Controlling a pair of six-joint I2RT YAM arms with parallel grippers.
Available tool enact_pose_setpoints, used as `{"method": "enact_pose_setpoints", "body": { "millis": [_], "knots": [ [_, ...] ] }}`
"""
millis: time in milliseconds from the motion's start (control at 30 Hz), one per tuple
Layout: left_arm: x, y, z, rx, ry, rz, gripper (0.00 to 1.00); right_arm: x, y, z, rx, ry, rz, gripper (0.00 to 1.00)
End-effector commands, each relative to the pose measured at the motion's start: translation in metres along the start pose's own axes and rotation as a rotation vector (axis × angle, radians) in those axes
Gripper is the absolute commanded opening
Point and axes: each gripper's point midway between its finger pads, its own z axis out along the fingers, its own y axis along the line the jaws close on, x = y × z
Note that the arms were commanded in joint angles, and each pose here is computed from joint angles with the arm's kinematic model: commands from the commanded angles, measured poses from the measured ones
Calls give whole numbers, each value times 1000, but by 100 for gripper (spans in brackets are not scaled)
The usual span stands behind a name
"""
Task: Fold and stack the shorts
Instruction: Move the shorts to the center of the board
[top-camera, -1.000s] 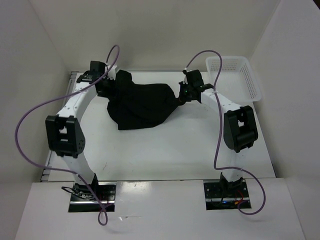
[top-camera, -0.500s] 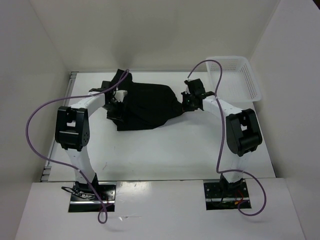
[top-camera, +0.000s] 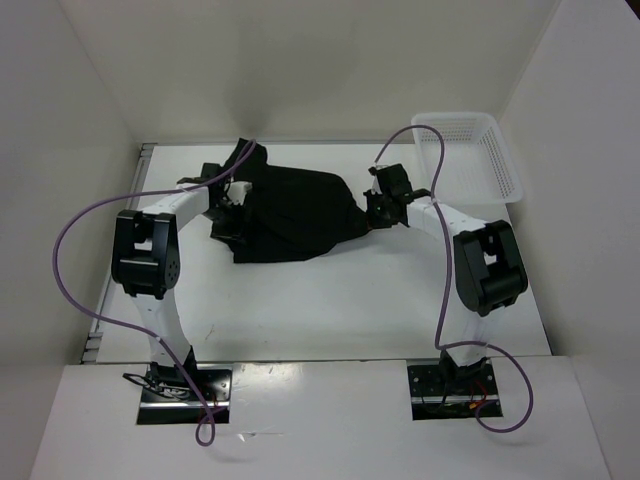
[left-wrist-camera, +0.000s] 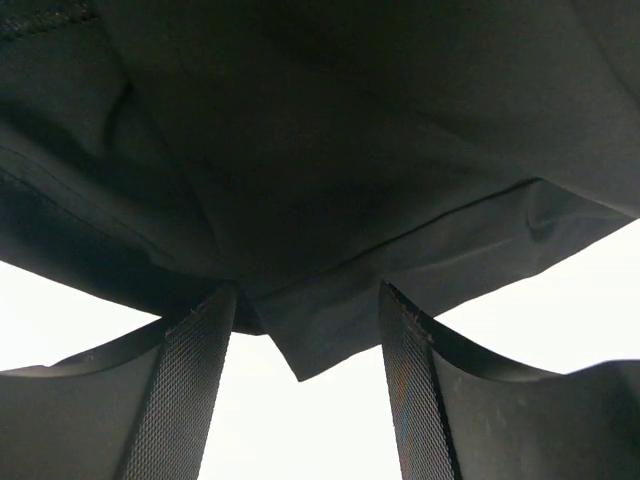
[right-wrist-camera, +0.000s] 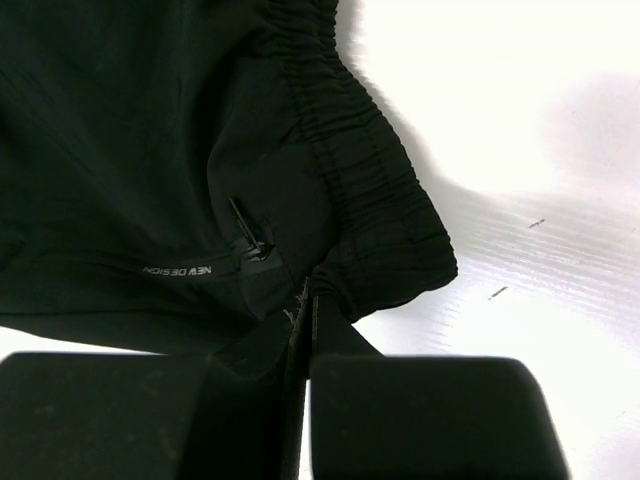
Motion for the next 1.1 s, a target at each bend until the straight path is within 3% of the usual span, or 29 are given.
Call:
{"method": "enact_pose_setpoints", "body": {
  "millis": [0, 33, 67, 167, 200, 267, 500, 667, 800, 1067],
  "knots": [
    [-7, -5, -1, 41, -20, 3, 67, -16, 3, -19, -1, -83, -44, 1],
    [-7, -6, -1, 51, -21, 3, 63, -10, -1, -17, 14, -71, -42, 10],
    [-5, -7, 3, 62, -10, -1, 47, -6, -5, -19, 30, -70, -42, 22],
    [-2, -16, 9, 123, 6, -8, 16, 1, -6, -23, 33, -58, -41, 69],
    [-2, -16, 9, 123, 6, -8, 5, -1, -6, -26, 31, -66, -51, 74],
    [-2, -17, 9, 133, 5, -8, 0, -1, -11, -32, 47, -66, -43, 84],
    [-17, -12, -40, 13, -78, 22, 0, -14, -26, -42, 70, -100, 42, 87],
    [-6, -30, -72, 9, -99, 52, 0, -15, -16, -18, 22, -74, 109, 87],
    [36, -38, -67, 20, -18, 47, 0, -25, -23, -4, 66, -83, 143, 87],
    [108, -82, -83, 242, 225, -48, 13, -21, -31, 11, 105, -67, 164, 87]
  ]
}}
